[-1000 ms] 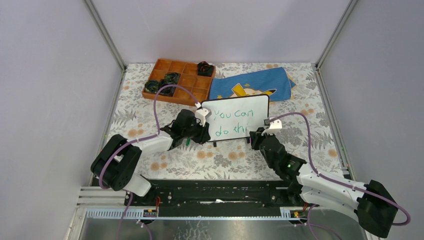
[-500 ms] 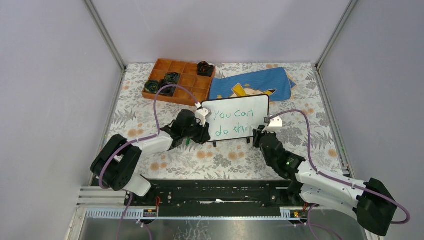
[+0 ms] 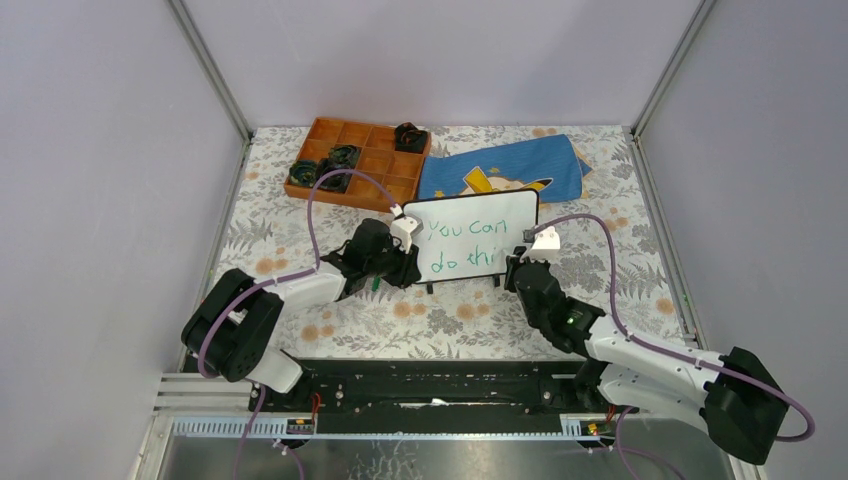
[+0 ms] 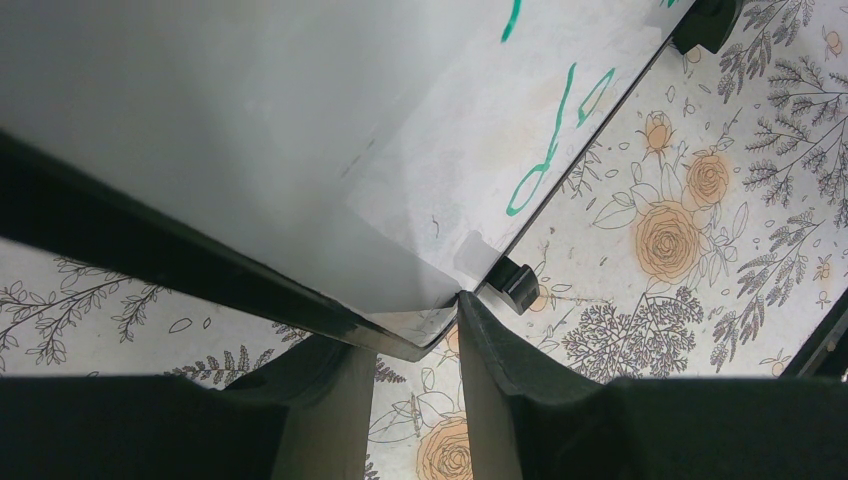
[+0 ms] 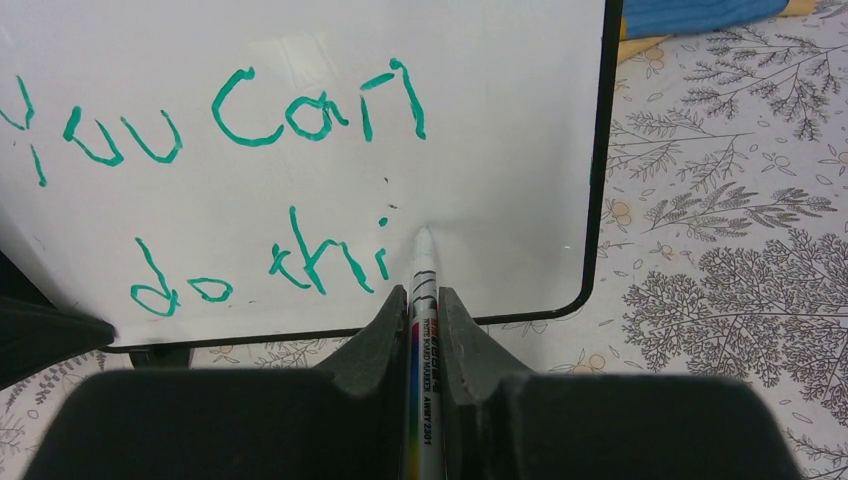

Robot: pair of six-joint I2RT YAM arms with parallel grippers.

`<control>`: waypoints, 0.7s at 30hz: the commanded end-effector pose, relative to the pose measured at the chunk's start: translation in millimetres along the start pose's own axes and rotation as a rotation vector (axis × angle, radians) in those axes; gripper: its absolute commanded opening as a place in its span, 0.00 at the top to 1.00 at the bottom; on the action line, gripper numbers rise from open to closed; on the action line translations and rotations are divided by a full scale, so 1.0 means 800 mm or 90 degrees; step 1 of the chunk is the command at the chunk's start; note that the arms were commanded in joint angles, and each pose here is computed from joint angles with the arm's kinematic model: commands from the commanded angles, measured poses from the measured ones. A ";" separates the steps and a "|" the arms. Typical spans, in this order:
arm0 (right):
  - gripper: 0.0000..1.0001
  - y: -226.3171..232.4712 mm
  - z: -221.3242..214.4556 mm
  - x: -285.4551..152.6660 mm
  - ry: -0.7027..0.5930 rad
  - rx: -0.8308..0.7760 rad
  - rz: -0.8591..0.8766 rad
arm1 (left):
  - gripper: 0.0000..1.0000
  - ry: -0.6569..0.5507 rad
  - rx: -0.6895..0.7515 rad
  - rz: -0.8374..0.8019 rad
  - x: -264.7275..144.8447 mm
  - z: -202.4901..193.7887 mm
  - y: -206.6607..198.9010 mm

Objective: Write a sentence on the whiteboard

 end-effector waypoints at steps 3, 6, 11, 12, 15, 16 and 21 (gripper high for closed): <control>1.00 0.014 0.030 0.007 -0.048 0.026 -0.007 | 0.60 0.008 0.018 0.003 0.002 0.000 -0.001; 1.00 0.015 0.029 0.008 -0.047 0.025 -0.005 | 0.60 0.009 0.018 0.003 0.002 0.000 -0.001; 1.00 0.019 0.030 0.011 -0.044 0.023 0.003 | 0.60 0.008 0.018 0.003 0.002 0.000 -0.001; 1.00 0.020 0.030 0.011 -0.044 0.023 0.006 | 0.60 0.008 0.018 0.003 0.002 0.000 -0.001; 1.00 0.022 0.029 0.011 -0.041 0.020 0.013 | 0.60 0.008 0.018 0.003 0.002 0.000 -0.001; 1.00 0.023 0.029 0.012 -0.039 0.018 0.015 | 0.60 0.008 0.018 0.003 0.002 0.000 -0.001; 1.00 0.026 0.026 0.012 -0.029 0.018 0.035 | 0.60 0.008 0.018 0.003 0.002 0.000 -0.001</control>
Point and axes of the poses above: each gripper's point midway between its finger pads, its own x axis out along the fingers, its own y axis along the line the jaws close on, z = x × y, the point moved 7 cm from there along -x, back along the fingers, and after that the axes turned 14 degrees about x, right-handed, at the moved point
